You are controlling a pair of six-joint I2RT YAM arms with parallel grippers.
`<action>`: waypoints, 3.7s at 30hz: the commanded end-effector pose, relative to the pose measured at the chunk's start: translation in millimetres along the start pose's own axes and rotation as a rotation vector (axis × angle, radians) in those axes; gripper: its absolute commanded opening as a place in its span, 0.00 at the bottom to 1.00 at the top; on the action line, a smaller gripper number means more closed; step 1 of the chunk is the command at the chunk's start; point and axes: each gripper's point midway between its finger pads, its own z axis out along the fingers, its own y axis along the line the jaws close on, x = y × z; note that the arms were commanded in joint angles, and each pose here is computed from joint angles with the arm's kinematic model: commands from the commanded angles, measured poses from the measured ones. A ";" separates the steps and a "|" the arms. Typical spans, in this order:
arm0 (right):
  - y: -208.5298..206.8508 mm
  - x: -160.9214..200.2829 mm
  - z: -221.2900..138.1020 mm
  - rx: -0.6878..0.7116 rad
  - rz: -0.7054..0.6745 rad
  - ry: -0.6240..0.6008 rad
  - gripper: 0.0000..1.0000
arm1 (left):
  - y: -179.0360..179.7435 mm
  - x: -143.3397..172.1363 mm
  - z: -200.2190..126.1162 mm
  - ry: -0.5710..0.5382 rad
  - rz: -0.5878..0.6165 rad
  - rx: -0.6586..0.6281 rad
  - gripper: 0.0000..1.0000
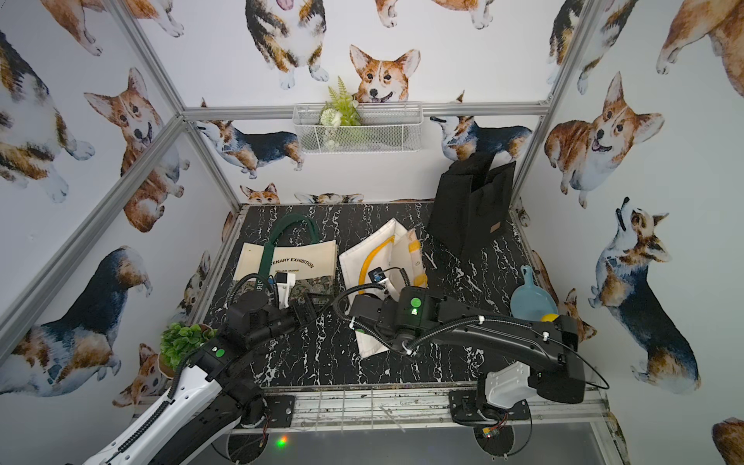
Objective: Put away the canvas bag
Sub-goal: Move the canvas bag to the center of the board, then press the canvas bag at the center of the board.
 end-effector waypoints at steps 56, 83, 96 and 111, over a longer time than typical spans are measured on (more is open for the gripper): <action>-116.8 37.2 18.0 -0.204 0.526 0.035 0.37 | -5.7 74.1 30.5 0.176 0.110 -0.025 0.34; -3.9 47.8 55.9 -0.552 0.537 0.113 0.00 | -23.0 97.8 103.4 0.292 0.235 -0.090 0.00; 20.7 44.3 55.6 -0.554 0.501 0.096 0.00 | -56.1 104.5 121.4 0.341 0.231 -0.008 0.00; 8.9 43.8 32.2 -0.555 0.522 0.043 0.00 | -108.6 126.3 153.8 0.400 0.237 0.133 0.00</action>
